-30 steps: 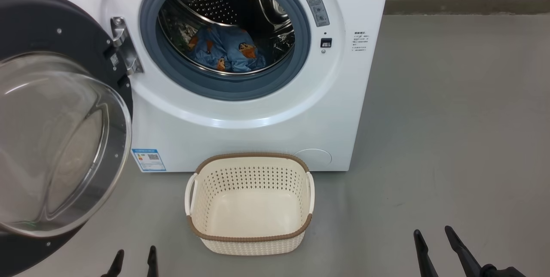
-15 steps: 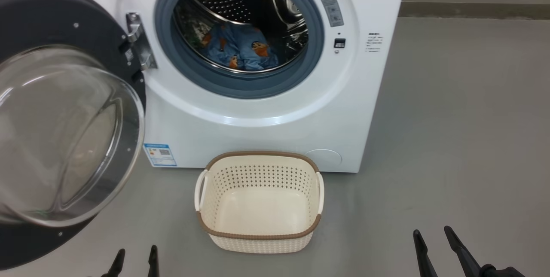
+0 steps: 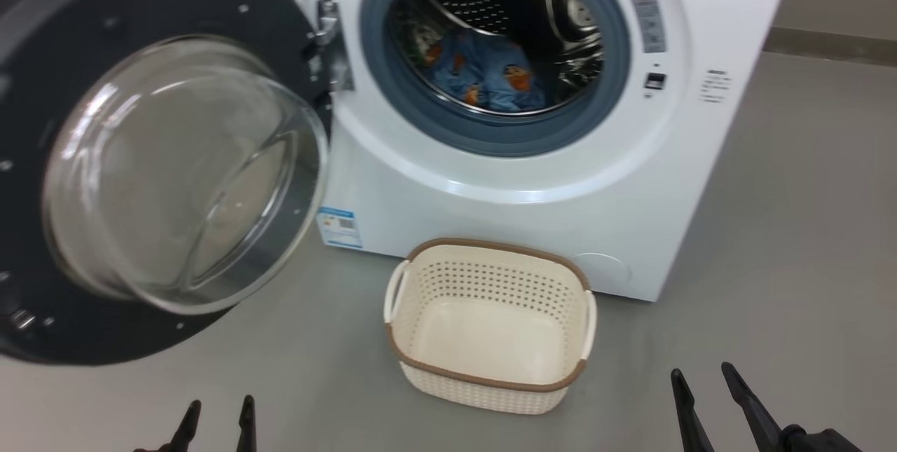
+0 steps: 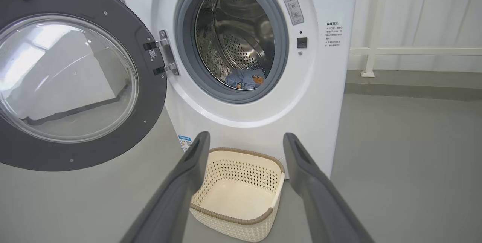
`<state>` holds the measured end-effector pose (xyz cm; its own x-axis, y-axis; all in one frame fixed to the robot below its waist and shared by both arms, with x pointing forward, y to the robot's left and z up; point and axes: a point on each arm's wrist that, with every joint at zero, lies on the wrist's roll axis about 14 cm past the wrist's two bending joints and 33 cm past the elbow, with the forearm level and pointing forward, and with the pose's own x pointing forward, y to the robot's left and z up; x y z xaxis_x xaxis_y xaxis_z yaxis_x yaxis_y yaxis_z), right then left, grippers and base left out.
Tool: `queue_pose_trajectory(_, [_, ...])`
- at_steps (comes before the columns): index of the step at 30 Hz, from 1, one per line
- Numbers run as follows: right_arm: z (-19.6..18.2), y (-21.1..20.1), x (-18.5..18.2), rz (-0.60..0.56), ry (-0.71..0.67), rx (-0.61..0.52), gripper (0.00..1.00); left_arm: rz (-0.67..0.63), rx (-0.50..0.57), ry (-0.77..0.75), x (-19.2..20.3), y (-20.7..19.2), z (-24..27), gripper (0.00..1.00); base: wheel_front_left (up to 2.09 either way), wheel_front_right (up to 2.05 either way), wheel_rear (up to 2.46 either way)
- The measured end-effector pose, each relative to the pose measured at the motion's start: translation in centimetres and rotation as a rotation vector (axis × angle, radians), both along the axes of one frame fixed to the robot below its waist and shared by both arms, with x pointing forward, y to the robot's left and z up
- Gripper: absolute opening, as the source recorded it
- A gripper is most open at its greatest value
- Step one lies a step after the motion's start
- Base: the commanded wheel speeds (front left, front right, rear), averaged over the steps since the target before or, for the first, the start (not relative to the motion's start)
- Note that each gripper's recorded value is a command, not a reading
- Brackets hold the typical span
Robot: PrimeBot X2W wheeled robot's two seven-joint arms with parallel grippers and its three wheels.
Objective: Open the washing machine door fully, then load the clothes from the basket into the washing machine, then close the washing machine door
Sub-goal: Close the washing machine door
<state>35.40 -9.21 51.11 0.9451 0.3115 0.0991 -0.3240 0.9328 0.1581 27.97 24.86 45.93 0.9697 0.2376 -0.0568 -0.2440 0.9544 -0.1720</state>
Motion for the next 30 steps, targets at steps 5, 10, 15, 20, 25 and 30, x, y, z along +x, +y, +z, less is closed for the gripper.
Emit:
queue_pose_trajectory(5, [0.5,2.9,1.0,0.083,-0.014,0.002,1.0,0.086,-0.001,-0.004,-2.0,2.1,0.1,1.0,0.0,0.0,0.0])
queue_pose_trajectory(10, [0.4,6.0,1.5,0.178,-0.011,-0.002,1.0,0.179,-0.004,-0.017,-4.3,4.2,0.4,1.0,0.0,0.0,0.0])
queue_pose_trajectory(15, [1.8,11.2,2.4,0.311,-0.058,0.009,1.0,0.304,-0.008,-0.035,-6.5,7.0,1.0,1.0,0.0,0.0,0.0])
queue_pose_trajectory(20, [1.4,14.5,3.0,0.403,-0.053,0.008,1.0,0.392,-0.013,-0.033,-7.8,8.7,1.3,1.0,0.0,0.0,0.0])
queue_pose_trajectory(25, [1.3,17.2,3.2,0.477,-0.055,0.015,1.0,0.447,-0.01,-0.027,-8.8,9.7,1.4,1.0,-0.08,-0.08,-0.08])
queue_pose_trajectory(30, [1.3,17.3,3.4,0.478,-0.056,0.011,1.0,0.46,-0.008,-0.017,-9.1,9.7,1.2,1.0,-0.09,-0.09,-0.09])
